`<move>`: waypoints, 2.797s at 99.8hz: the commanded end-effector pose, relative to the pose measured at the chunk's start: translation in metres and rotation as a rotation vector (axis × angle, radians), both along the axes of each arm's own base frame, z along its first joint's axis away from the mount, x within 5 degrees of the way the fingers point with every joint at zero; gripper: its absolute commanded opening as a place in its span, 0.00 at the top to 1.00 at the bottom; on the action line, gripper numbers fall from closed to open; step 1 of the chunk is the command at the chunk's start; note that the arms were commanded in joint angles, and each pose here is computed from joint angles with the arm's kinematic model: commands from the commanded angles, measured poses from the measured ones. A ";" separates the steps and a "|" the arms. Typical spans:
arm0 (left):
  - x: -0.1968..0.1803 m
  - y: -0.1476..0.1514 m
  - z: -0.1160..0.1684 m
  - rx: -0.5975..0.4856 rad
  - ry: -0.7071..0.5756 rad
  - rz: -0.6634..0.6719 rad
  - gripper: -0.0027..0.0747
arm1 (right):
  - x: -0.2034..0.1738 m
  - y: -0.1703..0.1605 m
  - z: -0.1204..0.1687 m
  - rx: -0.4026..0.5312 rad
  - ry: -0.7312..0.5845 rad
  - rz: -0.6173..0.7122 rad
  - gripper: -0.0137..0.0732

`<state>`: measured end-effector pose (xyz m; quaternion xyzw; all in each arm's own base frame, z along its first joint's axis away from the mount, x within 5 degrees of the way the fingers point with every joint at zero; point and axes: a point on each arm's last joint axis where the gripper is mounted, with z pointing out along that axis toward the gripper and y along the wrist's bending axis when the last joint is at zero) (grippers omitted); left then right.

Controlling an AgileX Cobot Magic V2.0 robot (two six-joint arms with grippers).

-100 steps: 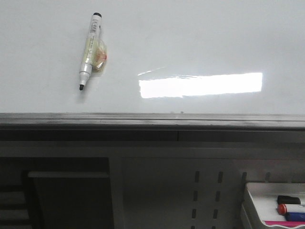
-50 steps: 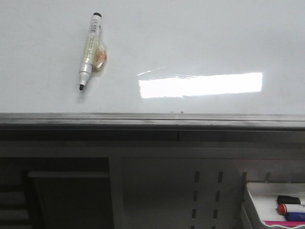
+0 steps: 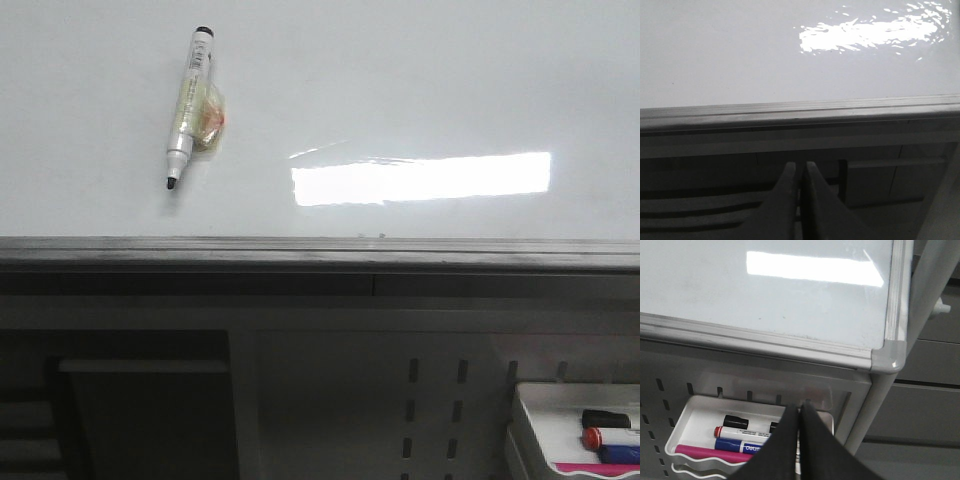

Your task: Write number 4 on whiteboard

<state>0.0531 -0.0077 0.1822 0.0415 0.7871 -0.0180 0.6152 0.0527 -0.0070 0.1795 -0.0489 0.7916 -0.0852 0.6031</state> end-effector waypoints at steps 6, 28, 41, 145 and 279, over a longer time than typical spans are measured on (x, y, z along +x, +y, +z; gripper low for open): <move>0.002 0.003 -0.002 0.038 -0.085 0.029 0.99 | 0.001 -0.001 -0.001 -0.105 -0.057 0.011 0.89; 0.002 0.005 0.001 0.063 -0.122 0.039 0.99 | 0.003 0.004 0.018 -0.270 -0.262 0.079 0.89; 0.002 0.005 0.002 0.061 -0.136 0.042 0.99 | 0.002 0.010 0.029 -0.272 -0.388 0.125 0.89; 0.032 0.005 0.093 0.025 -0.117 0.043 0.96 | 0.027 0.008 0.101 0.232 -0.074 0.032 0.89; 0.156 -0.148 0.083 -0.025 -0.028 -0.468 0.41 | 0.025 0.012 0.094 0.232 0.011 0.082 0.89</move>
